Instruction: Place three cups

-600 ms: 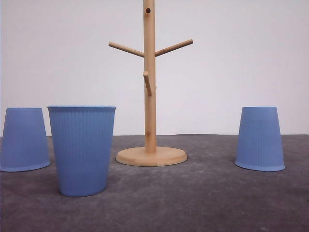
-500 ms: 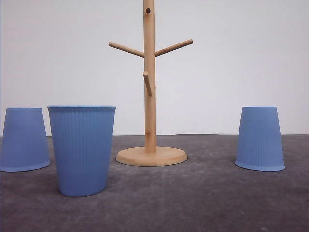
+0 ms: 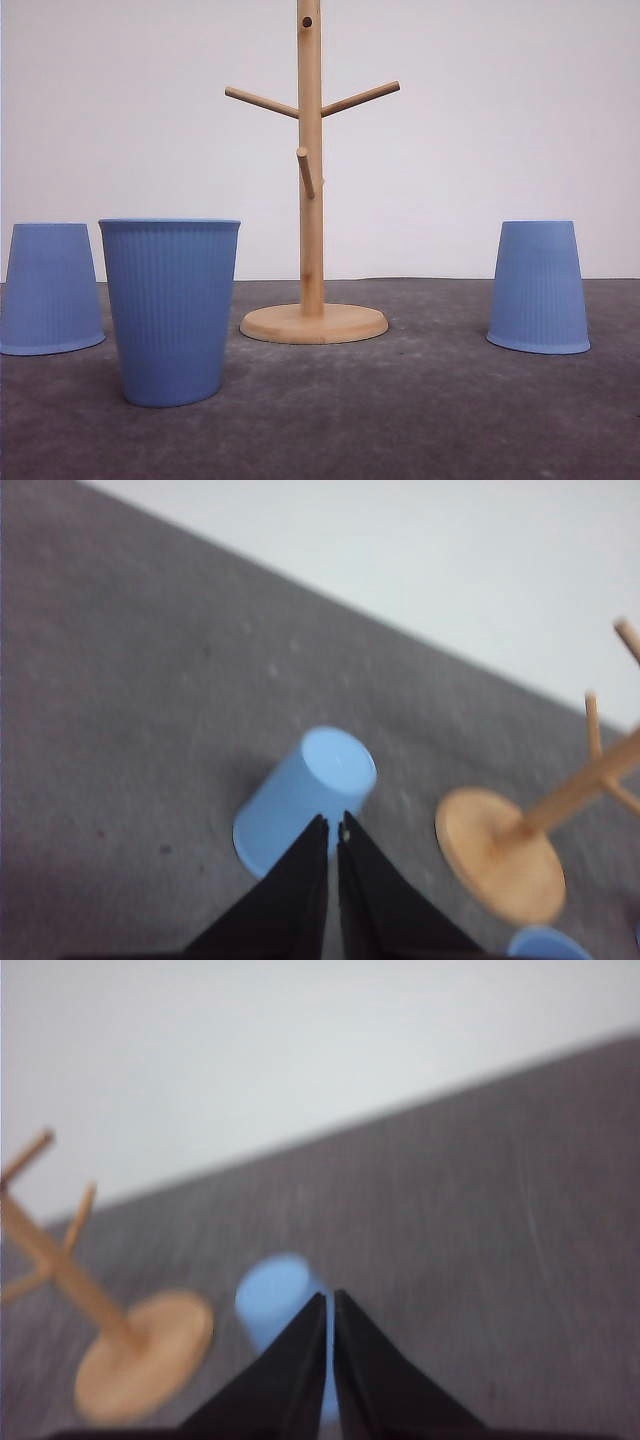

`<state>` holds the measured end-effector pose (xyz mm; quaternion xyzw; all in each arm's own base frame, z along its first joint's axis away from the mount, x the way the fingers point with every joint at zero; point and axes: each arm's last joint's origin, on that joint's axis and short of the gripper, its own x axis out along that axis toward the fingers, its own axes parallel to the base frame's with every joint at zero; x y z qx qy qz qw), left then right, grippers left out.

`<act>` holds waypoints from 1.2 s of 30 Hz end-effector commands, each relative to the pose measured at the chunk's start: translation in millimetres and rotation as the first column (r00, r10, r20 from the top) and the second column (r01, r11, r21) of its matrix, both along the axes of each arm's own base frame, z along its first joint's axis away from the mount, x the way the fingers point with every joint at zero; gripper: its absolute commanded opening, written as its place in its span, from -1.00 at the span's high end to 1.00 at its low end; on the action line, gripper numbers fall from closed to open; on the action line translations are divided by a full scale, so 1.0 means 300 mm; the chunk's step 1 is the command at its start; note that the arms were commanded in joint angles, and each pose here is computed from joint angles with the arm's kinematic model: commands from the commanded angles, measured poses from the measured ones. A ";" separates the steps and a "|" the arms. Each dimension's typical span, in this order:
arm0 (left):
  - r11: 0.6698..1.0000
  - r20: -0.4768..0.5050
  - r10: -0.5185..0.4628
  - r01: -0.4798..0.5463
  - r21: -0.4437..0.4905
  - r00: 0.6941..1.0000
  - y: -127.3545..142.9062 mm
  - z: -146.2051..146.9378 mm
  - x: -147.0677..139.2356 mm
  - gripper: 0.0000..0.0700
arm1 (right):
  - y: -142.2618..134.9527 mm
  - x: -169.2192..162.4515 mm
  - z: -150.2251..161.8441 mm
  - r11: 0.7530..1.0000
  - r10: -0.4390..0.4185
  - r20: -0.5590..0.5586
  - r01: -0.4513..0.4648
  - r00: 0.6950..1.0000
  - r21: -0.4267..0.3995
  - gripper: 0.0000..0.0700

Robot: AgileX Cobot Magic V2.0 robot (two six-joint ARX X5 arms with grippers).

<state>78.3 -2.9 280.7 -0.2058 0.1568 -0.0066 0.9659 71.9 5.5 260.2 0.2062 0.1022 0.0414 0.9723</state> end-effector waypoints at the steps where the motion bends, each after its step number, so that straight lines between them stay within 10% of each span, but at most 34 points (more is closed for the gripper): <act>1: 0.998 -0.038 -0.052 0.054 0.045 0.998 -0.004 0.030 0.011 0.99 | 0.002 -0.001 0.024 0.999 0.031 -0.063 -0.034 0.998 -0.036 0.98; 14: 0.920 -0.303 -0.355 0.388 0.051 0.884 -0.044 0.030 0.149 0.99 | 0.029 0.108 0.017 0.924 0.255 -0.349 -0.333 0.902 -0.186 0.98; 23: 0.721 -0.295 -0.577 0.644 0.254 0.762 -0.124 0.037 0.145 0.95 | 0.086 0.110 0.018 0.817 0.407 -0.340 -0.504 0.848 -0.280 0.98; 28: 0.698 -0.282 -0.598 0.660 0.278 0.750 -0.133 0.053 0.140 0.91 | 0.097 0.107 0.018 0.796 0.436 -0.339 -0.533 0.834 -0.288 0.96; 30: 0.703 -0.275 -0.596 0.656 0.276 0.755 -0.133 0.059 0.141 0.66 | 0.097 0.107 0.017 0.792 0.437 -0.339 -0.534 0.834 -0.294 0.68; 33: 0.742 -0.274 -0.567 0.626 0.238 0.776 -0.131 0.065 0.141 -0.25 | 0.095 0.109 0.019 0.798 0.418 -0.334 -0.517 0.845 -0.308 -0.22; 36: 0.772 -0.273 -0.547 0.603 0.202 0.791 -0.130 0.068 0.141 -0.28 | 0.095 0.111 0.021 0.801 0.416 -0.327 -0.513 0.848 -0.311 -0.28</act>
